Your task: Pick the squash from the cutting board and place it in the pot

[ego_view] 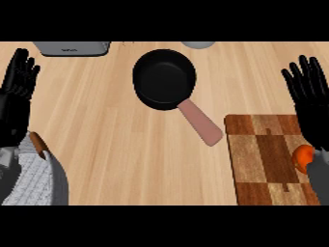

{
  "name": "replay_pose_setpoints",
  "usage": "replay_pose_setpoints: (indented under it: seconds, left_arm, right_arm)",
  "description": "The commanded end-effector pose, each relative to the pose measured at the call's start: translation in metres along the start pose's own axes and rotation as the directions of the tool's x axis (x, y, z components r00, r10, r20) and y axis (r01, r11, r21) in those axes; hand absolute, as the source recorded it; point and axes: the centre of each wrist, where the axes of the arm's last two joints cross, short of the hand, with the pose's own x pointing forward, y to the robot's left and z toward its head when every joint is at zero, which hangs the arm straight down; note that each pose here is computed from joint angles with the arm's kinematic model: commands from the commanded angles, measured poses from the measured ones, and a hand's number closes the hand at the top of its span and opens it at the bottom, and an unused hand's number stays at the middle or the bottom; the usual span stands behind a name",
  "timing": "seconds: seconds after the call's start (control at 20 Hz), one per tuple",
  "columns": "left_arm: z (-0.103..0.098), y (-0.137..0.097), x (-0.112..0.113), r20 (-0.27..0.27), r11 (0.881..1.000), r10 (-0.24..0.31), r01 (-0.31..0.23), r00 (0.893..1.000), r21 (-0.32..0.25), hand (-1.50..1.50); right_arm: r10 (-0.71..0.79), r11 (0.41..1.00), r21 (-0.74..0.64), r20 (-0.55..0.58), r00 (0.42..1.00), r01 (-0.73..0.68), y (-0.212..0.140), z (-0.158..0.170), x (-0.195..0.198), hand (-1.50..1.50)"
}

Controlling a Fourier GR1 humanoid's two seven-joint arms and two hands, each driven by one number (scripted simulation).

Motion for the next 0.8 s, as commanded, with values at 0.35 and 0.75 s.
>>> replay_pose_setpoints:
  seconds: [0.35, 0.75]
  left_arm:
    - [0.044, 0.046, -0.058, -0.328, 0.979, -0.172, 0.198, 0.929, 0.047, 0.0]
    - [0.068, 0.042, -0.07, -0.403, 0.986, -0.163, 0.168, 0.901, -0.025, 0.0]
  right_arm:
    - [0.47, 0.444, -0.356, -0.689, 0.552, -0.822, -0.164, 0.161, 0.03, -1.5]
    - [0.6, 0.179, -0.418, -0.671, 0.436, -0.89, -0.11, 0.219, 0.019, -1.5]
